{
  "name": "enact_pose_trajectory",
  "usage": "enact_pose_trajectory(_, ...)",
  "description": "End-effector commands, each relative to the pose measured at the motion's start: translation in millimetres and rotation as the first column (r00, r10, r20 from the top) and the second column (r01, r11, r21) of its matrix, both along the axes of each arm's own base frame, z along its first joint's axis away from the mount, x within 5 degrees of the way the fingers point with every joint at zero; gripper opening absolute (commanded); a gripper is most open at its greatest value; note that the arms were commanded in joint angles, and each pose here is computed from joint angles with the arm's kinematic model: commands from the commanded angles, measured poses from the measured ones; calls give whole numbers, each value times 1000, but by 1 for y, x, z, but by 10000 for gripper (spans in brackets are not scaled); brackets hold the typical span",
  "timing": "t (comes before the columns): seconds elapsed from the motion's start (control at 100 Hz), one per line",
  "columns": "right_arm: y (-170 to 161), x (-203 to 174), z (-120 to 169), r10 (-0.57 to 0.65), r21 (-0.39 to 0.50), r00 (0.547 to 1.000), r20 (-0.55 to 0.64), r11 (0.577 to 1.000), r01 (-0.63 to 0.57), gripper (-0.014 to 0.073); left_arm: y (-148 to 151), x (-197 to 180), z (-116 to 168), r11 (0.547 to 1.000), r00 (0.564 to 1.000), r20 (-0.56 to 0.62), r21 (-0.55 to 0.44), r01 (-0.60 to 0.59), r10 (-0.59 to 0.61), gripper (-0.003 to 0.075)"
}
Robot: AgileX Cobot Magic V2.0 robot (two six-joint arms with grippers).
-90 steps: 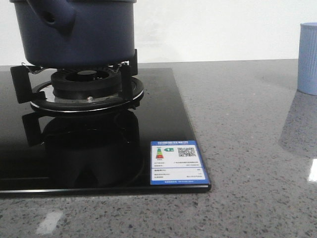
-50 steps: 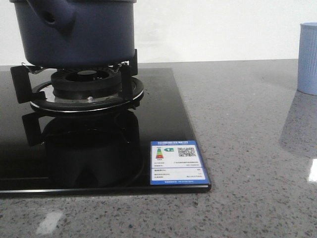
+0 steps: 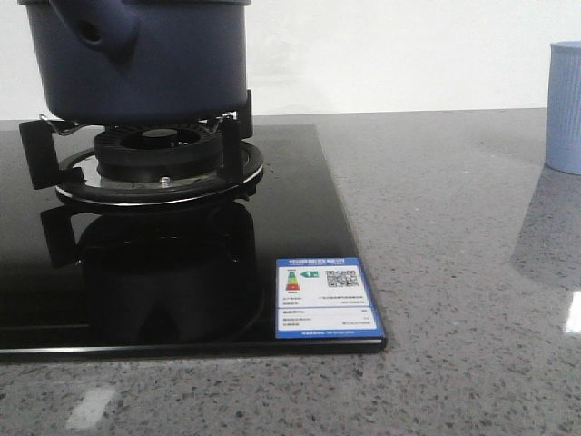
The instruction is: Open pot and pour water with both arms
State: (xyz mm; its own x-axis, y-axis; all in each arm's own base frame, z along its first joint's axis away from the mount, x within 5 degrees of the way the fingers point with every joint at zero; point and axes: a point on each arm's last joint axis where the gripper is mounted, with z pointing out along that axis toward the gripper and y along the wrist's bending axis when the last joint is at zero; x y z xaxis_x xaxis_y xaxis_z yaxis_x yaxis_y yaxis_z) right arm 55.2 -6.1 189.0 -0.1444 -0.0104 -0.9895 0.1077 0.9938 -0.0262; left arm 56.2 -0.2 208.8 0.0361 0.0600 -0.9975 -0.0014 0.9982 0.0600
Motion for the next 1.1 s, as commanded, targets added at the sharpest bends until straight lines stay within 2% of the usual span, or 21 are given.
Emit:
enact_pose_trajectory(0.0,-1,0,1,-7,-22,996,85,1000,9,-57,0,-2,4,1000,996,87,-20,1,1,-20)
enact_pose_trajectory(0.12,-1,0,2,-7,-23,996,94,1000,9,-57,0,-2,4,1000,996,87,-20,1,1,-20)
enact_pose_trajectory(0.35,-1,0,14,-7,-37,975,224,999,15,-57,0,-2,4,1000,996,87,-20,1,1,-20)
enact_pose_trajectory(1.09,-1,0,14,-9,-21,974,225,1000,14,-57,0,-2,4,1000,996,87,-24,1,1,-20)
